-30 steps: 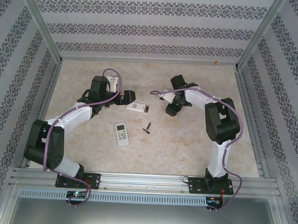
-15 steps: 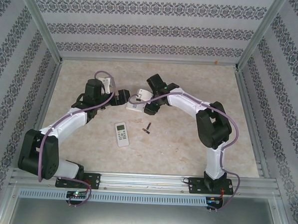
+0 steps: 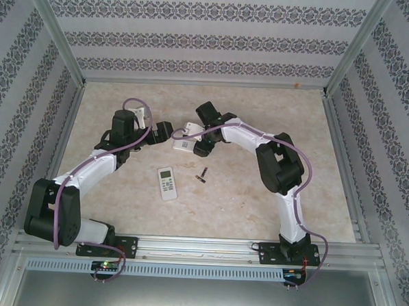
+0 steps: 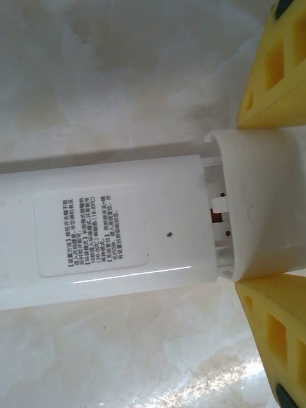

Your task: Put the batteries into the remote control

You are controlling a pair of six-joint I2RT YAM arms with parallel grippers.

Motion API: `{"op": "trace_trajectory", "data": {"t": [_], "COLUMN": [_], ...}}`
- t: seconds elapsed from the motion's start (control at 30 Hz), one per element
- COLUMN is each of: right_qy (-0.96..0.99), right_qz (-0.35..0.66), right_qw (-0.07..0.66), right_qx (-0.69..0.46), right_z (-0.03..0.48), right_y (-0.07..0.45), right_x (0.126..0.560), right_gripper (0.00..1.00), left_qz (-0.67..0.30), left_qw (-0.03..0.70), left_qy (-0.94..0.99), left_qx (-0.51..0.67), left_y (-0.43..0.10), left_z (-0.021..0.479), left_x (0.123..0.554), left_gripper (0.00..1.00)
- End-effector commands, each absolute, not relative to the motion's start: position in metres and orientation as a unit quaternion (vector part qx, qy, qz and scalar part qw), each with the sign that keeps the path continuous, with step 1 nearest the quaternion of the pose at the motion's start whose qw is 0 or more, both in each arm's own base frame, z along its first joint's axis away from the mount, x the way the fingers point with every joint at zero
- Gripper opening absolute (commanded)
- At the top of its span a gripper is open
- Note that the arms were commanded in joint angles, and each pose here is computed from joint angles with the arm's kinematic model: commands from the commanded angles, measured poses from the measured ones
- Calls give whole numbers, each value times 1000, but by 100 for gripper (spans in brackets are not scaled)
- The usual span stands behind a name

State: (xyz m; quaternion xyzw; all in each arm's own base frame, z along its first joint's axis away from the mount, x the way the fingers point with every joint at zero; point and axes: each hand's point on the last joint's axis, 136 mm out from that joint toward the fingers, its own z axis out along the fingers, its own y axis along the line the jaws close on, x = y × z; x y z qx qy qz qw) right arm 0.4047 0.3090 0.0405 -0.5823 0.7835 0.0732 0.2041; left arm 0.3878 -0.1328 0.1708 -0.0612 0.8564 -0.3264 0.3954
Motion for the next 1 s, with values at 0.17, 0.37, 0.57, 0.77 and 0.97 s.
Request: {"op": "trace_trajectory", "data": {"t": [0.17,0.37,0.57,0.77,0.97], "right_qy": [782,782,784,853,933], "right_qz": [79,77,94,152,233], "right_qw": [182,186,238,293,244], "right_qx": [-591,-591,-565,-403,-127], "right_z": [33,39,81,130,98], "right_y": [312,313,323,316,286], "right_x": [398,398,405,414,400], "right_gripper": [59,67,75,74,61], "left_qz": [-340,-344,-348,-327,-310], "left_qw": [410,409,399,349,279], "left_qy": [844,843,845,875,906], "left_qx": [-67,-70,-70,-79,-70], "left_y": [-130,-130,-133,-132,-140], "left_z": [179,177,172,148,121], "left_x": [392,393,395,400,410], "left_gripper": [100,100,100,95,80]}}
